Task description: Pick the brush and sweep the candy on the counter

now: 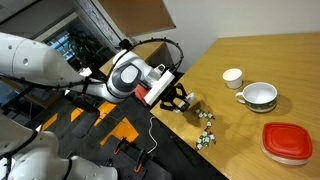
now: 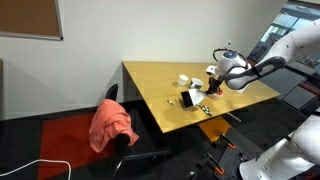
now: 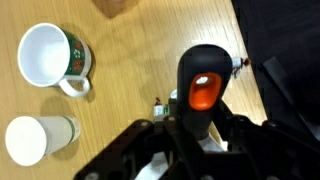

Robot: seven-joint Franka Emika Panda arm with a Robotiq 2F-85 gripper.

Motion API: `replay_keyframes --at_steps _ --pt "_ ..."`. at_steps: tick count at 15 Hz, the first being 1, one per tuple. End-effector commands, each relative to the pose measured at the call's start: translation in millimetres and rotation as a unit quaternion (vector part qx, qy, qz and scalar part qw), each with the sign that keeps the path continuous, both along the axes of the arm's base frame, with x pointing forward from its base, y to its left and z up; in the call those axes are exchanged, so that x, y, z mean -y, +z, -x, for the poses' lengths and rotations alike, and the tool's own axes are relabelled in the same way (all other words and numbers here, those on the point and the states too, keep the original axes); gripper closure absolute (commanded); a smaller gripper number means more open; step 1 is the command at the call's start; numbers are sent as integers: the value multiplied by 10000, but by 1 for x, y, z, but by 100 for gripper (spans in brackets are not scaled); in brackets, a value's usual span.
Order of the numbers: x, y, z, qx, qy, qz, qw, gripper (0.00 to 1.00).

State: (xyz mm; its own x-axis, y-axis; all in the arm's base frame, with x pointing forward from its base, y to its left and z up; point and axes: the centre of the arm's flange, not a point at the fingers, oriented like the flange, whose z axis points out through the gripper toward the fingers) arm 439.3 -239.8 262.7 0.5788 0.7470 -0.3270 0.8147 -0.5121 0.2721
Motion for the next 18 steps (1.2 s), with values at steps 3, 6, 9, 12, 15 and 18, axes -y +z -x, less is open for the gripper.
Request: replay_keyframes --at_steps 3,6,9,12,15,18 --pt "-25 27 -48 702 -365 -965 9922 87" --pt "-32 32 -77 819 -553 -1223 9876 87" --pt "-28 29 -101 798 -665 -1429 9843 87" --pt "-24 19 -117 641 -679 -1606 9826 87" --pt "-22 6 -127 353 -623 -1664 9835 87" --pt "-23 -9 -132 96 -608 -1689 9837 87"
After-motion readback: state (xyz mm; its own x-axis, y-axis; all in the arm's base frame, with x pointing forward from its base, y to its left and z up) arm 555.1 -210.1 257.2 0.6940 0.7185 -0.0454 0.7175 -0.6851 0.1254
